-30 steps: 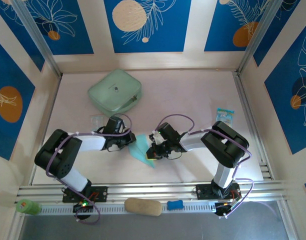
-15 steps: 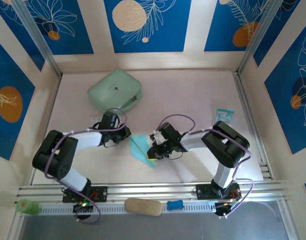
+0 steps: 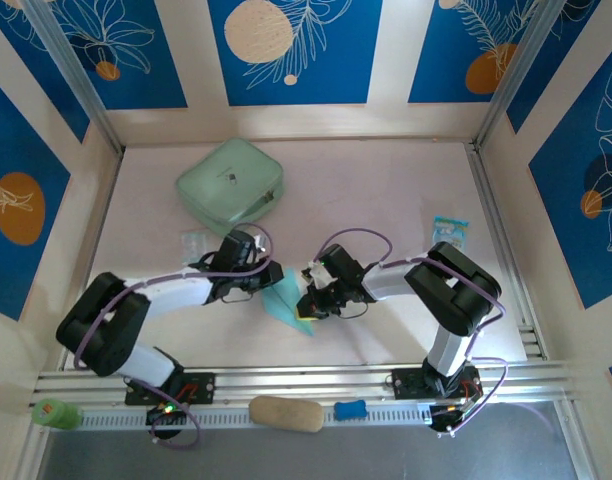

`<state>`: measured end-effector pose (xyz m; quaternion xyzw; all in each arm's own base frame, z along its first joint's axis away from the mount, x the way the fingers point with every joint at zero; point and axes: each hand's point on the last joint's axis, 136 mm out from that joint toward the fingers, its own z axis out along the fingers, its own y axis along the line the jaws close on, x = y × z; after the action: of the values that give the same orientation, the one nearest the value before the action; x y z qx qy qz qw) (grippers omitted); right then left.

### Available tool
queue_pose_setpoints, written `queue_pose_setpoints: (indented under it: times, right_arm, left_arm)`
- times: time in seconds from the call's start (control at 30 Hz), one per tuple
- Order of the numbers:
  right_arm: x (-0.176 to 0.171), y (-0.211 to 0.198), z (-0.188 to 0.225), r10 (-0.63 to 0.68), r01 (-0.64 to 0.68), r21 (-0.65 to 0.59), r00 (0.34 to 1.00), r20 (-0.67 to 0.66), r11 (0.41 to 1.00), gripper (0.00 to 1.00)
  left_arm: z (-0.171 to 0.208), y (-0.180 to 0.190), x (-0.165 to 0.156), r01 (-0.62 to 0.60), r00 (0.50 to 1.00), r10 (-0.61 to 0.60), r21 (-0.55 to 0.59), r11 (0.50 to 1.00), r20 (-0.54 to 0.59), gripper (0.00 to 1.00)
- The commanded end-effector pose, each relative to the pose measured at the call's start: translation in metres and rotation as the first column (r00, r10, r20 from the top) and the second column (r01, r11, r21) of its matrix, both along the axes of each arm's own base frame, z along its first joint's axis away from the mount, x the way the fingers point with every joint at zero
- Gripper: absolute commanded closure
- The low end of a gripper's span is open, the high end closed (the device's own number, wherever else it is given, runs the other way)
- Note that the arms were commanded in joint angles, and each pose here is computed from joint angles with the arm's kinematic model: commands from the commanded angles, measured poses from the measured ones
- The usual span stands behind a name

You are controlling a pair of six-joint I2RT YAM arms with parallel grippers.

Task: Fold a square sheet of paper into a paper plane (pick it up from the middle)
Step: Perform the fourth fold on the wing at the bottom-center of the table.

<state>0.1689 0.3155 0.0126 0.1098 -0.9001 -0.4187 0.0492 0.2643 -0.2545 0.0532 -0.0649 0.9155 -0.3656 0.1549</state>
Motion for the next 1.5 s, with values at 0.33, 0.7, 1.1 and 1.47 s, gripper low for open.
queue_pose_setpoints:
  times: [0.33, 0.7, 1.1, 1.47]
  right_arm:
    - [-0.002, -0.01, 0.014, 0.0, 0.0, -0.082, 1.0, -0.006, 0.997, 1.0]
    - [0.026, 0.026, 0.0, 0.021, -0.02, -0.125, 1.0, 0.007, 0.992, 0.98]
    - [-0.023, -0.009, -0.017, 0.039, -0.048, -0.174, 0.998, -0.053, 0.984, 0.97]
    - [-0.059, -0.042, -0.013, -0.006, -0.008, -0.14, 0.995, -0.099, 0.99, 0.97]
  left_arm:
    - [-0.061, 0.021, -0.022, -0.023, 0.989, 0.04, 0.12, 0.992, -0.139, 0.94]
    - [-0.06, 0.017, -0.021, -0.015, 0.99, 0.03, 0.105, 0.994, -0.138, 0.94]
    - [-0.066, 0.025, -0.022, -0.028, 0.988, 0.049, 0.139, 0.99, -0.15, 0.95]
    - [-0.068, 0.028, -0.022, -0.046, 0.985, 0.067, 0.136, 0.99, -0.156, 0.96]
